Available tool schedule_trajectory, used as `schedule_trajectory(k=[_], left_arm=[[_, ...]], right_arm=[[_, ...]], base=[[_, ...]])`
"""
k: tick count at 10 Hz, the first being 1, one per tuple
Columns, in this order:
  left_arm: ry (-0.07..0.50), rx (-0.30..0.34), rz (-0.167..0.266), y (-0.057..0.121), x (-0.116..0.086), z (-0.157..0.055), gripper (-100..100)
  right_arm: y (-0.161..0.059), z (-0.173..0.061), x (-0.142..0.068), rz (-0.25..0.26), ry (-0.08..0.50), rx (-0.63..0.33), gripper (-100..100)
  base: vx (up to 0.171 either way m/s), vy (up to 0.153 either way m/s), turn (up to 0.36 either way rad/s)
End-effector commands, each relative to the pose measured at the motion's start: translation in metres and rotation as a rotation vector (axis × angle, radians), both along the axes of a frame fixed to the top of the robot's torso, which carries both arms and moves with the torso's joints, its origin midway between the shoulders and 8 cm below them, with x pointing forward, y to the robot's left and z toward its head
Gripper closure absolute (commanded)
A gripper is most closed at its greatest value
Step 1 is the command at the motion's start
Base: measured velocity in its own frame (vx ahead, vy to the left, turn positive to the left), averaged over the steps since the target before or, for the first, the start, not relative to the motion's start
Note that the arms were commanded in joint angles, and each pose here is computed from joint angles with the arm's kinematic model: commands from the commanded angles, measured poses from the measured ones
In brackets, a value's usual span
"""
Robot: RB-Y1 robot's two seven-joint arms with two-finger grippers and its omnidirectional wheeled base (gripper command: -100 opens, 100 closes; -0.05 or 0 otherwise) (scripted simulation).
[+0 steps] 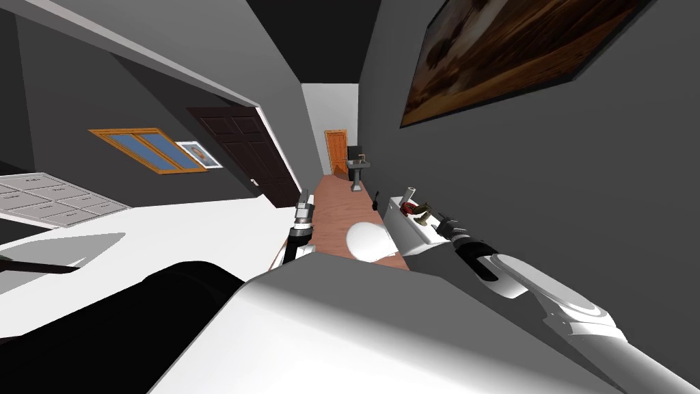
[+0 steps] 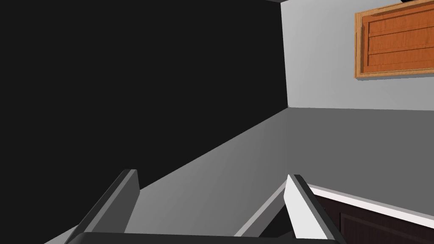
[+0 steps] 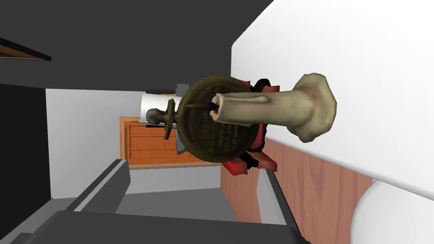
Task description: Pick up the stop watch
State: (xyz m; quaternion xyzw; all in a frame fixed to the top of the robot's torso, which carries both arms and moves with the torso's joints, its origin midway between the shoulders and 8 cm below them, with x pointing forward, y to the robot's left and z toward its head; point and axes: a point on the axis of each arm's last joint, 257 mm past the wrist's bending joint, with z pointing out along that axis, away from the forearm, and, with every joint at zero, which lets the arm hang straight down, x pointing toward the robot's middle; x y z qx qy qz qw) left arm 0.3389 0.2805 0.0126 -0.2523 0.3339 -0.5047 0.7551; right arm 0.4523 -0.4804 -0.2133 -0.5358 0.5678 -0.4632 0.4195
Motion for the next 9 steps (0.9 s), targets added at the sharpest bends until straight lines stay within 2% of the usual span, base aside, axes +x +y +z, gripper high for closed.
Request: schedule_trajectory(k=[1, 5, 9], left_arm=[[0.0, 0.0, 0.0, 0.0, 0.0, 0.0, 0], [0.0, 0.0, 0.0, 0.0, 0.0, 0.0, 0], [0.0, 0.0, 0.0, 0.0, 0.0, 0.0, 0]], right_arm=[[0.007, -0.01, -0.001, 0.0, 0.001, 0.001, -100], [0.036, -0.035, 0.002, 0.007, -0.001, 0.005, -100], [0.076, -0.054, 0.009, 0.026, -0.014, 0.016, -100]], base=[[-0.067, -0.082, -0.048], [-0.053, -0.091, -0.063], [-0.049, -0.101, -0.049]])
